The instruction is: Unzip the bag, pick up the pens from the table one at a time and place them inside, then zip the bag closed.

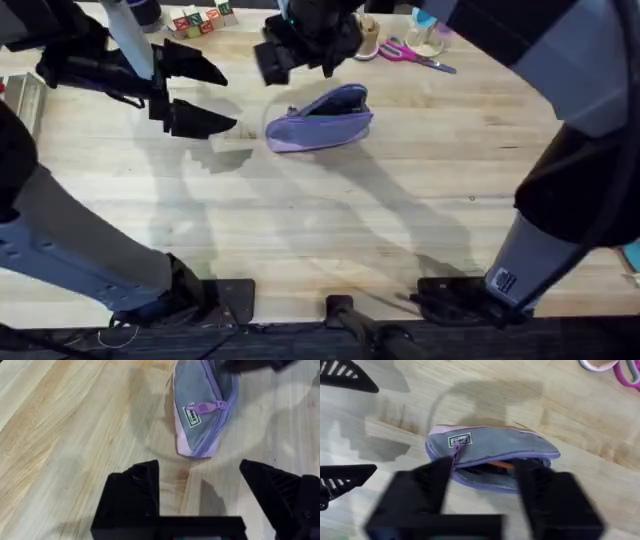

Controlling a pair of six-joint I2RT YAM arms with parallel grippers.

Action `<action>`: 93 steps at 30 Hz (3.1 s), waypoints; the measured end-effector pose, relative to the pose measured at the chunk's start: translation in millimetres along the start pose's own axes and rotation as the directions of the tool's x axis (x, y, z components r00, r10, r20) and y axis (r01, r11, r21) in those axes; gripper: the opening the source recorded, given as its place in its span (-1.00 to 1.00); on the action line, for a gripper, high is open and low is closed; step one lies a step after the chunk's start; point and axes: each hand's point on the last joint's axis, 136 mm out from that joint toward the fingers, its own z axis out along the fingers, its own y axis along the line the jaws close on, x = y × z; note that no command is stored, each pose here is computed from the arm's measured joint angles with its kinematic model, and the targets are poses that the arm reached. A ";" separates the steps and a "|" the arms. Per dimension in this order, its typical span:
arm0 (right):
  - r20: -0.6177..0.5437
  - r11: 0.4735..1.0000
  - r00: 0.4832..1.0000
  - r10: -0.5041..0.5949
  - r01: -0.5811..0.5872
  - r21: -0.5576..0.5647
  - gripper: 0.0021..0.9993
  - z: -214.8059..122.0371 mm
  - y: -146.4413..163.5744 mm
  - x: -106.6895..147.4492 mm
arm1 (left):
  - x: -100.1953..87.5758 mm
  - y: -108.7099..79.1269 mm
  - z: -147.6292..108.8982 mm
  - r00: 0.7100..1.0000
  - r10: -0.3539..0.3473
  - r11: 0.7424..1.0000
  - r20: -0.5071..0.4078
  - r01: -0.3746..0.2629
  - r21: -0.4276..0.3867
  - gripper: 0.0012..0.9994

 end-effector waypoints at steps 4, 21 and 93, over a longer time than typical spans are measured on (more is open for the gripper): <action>0.009 1.000 1.000 -0.006 0.006 -0.006 0.99 -0.5 3.1 -1.5 | 0.0 0.0 0.0 1.000 0.000 1.000 0.000 0.000 0.000 0.99; 0.023 0.991 0.995 -0.095 0.097 -0.088 0.99 -13.9 21.9 -4.0 | 0.0 0.1 0.0 1.000 0.001 1.000 0.000 -0.001 0.000 0.99; -0.300 0.994 0.948 -0.106 0.093 -0.058 -0.28 70.9 47.7 47.4 | 0.1 0.1 0.0 1.000 0.000 1.000 0.000 0.000 0.000 0.99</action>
